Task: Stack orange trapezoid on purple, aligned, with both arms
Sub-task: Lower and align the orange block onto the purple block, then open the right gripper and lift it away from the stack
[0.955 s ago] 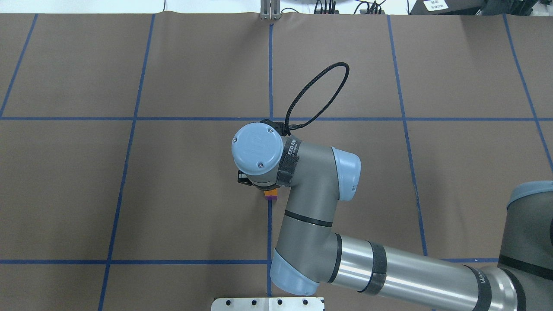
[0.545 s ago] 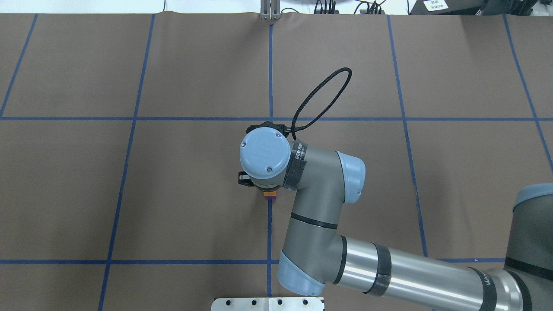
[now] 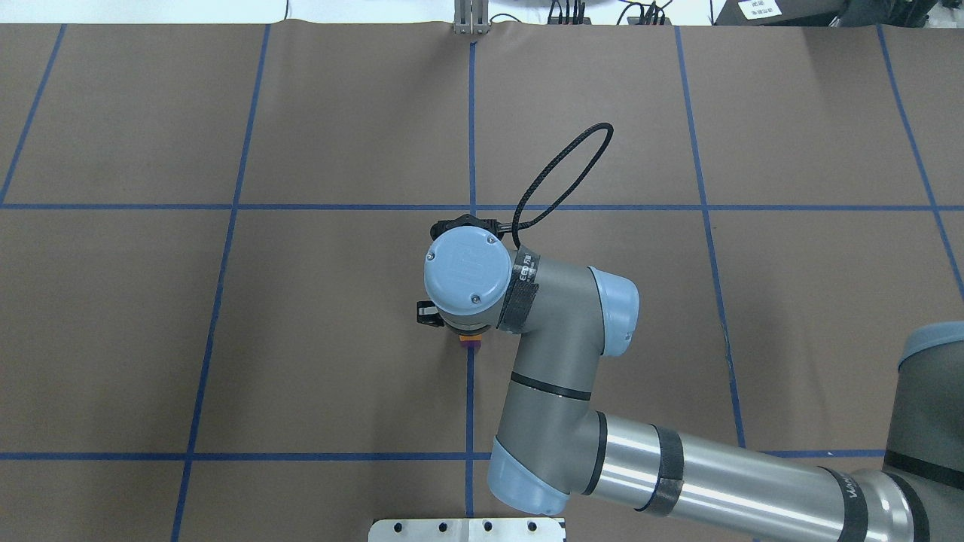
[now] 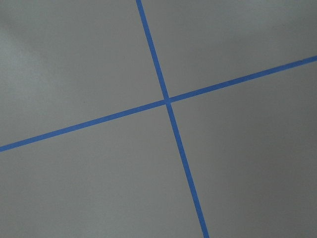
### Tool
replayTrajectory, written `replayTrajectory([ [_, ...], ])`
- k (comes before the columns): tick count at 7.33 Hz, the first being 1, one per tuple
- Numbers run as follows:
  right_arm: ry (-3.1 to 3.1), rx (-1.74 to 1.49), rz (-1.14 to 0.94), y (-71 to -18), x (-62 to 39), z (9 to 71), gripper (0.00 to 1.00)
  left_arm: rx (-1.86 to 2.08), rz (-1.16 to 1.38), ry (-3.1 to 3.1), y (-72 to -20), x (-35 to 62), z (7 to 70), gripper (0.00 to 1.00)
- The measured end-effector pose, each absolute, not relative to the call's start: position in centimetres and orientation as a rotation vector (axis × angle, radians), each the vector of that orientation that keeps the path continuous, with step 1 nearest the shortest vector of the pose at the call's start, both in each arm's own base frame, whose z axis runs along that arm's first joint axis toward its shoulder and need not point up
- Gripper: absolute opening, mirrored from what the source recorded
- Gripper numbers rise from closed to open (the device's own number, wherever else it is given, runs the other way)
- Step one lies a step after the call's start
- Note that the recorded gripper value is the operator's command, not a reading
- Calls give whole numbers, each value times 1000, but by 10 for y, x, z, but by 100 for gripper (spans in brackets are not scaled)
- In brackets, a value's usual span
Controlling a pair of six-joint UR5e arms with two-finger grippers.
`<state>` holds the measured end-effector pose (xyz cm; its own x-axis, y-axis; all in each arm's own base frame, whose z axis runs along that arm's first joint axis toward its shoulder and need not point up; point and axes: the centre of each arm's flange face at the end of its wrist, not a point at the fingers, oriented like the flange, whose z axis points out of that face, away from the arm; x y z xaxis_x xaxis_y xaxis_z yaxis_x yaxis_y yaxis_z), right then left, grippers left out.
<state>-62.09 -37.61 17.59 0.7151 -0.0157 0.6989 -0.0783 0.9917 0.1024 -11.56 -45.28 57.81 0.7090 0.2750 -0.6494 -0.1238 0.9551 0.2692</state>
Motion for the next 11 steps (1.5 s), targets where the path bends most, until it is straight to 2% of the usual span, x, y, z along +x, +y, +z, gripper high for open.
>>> replayTrajectory([
  [7,-789,160,17,-389,-604,165,100,213,223,752,-453,-116,578,100],
  [9,-823,155,8,-439,-551,157,100,208,223,753,-452,-116,581,100],
  [11,-828,147,-48,-507,-450,172,100,198,219,754,-451,-115,586,100],
])
